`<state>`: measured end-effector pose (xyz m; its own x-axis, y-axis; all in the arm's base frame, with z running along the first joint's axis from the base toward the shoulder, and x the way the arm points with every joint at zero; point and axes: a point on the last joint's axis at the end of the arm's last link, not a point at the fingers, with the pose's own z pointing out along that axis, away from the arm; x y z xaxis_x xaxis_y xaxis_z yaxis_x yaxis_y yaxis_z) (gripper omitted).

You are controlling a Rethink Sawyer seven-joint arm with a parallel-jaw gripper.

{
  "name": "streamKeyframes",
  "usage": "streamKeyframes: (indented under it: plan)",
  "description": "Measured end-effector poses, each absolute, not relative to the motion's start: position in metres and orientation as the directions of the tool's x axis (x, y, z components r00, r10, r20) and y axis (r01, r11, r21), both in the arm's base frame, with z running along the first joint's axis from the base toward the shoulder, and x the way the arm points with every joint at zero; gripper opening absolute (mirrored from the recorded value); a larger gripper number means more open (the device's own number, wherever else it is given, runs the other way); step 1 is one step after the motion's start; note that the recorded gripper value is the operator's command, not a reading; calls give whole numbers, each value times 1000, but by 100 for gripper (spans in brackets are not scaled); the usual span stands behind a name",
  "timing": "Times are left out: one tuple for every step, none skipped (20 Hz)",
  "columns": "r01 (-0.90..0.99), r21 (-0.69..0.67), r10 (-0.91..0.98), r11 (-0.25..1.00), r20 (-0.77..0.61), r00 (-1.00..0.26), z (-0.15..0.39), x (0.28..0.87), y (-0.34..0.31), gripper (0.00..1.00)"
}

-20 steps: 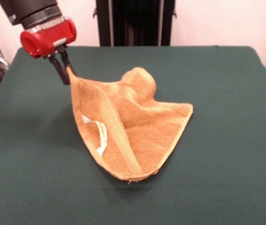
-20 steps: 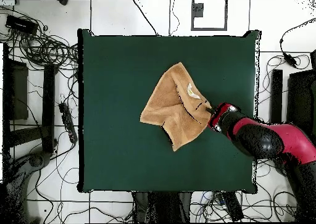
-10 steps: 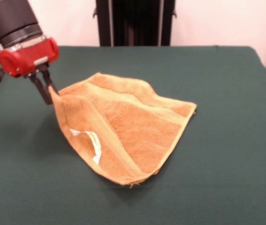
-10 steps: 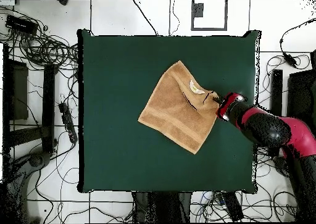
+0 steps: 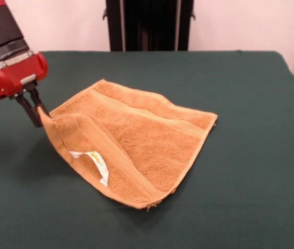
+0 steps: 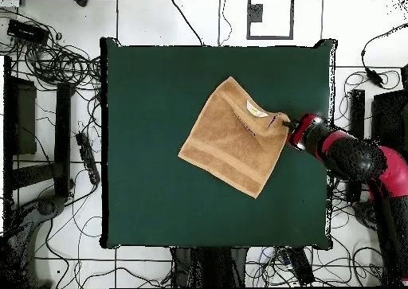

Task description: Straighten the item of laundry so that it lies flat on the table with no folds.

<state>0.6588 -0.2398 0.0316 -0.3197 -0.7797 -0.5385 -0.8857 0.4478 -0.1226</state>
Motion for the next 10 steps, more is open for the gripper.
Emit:
streamKeyframes:
  plan:
    - [-887,-122,-781,444,-539,-317,30,661,-244,0]
    - [-888,-119,-778,443,-543,-316,28,664,-248,0]
    - [-888,-115,-775,445,-546,-317,27,665,-251,0]
    - [-889,-113,-774,444,-549,-317,25,667,-253,0]
    - [-889,-112,-772,444,-551,-316,23,668,-255,0]
    - [-890,-110,-771,443,-553,-315,22,669,-257,0]
    - [-890,-109,-770,443,-555,-315,21,670,-259,0]
    - [-890,-104,-765,443,-561,-316,17,673,-264,0]
    - [-892,-98,-762,442,-566,-315,14,675,-267,0]
    - [-892,-92,-757,442,-572,-316,11,677,-270,0]
